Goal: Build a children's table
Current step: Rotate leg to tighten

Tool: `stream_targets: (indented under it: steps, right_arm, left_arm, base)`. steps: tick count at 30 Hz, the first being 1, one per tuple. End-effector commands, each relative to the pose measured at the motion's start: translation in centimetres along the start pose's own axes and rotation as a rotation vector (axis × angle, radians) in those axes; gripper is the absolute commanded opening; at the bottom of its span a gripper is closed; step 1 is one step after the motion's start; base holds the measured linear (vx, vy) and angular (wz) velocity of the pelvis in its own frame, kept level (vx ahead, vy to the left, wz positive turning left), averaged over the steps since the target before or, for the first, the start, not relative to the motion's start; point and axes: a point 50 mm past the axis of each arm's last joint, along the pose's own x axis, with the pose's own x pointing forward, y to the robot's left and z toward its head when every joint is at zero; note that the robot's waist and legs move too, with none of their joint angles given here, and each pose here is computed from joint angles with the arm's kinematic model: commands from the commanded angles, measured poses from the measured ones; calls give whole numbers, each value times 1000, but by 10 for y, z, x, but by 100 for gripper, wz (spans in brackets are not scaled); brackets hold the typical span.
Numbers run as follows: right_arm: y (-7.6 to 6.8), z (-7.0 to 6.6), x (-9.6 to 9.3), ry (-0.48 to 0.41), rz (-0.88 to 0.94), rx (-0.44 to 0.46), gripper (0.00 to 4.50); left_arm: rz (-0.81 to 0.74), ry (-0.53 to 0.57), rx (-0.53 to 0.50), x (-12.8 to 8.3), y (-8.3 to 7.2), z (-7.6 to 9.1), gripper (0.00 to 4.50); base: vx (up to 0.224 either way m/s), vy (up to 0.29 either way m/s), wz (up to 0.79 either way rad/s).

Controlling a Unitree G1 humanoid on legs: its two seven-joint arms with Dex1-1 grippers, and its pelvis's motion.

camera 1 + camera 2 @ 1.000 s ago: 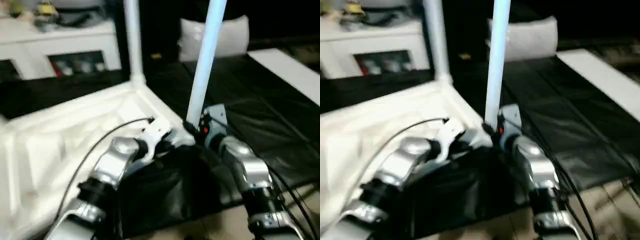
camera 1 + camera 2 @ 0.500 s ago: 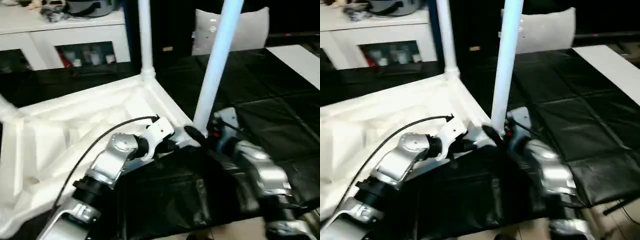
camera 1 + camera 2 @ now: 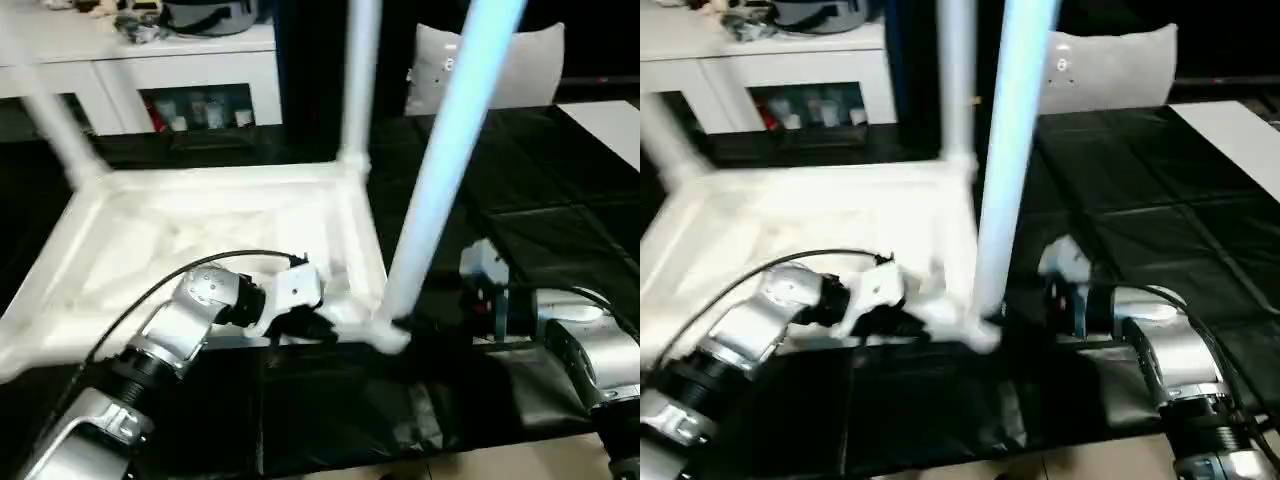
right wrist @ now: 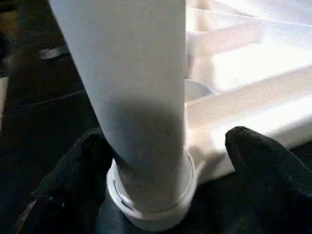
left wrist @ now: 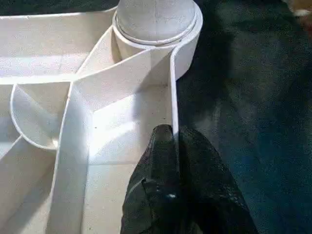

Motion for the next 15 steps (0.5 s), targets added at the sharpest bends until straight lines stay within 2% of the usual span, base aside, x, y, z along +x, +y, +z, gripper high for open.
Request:
stream_targets:
  steps: [1,9,15]
  right_arm:
    - [6,5,0,9,103,11,363]
    - [10,5,4,32,216,38,312]
    - [10,6,5,33,242,35,250]
  left_arm:
    - [-99,43,56,3,-3,2,0]
    - [-158,31,88,3,-4,6,0]
    - [-172,28,98,3,-3,5,0]
  base:
    - [0,0,0]
    - [0,0,0]
    - [0,0,0]
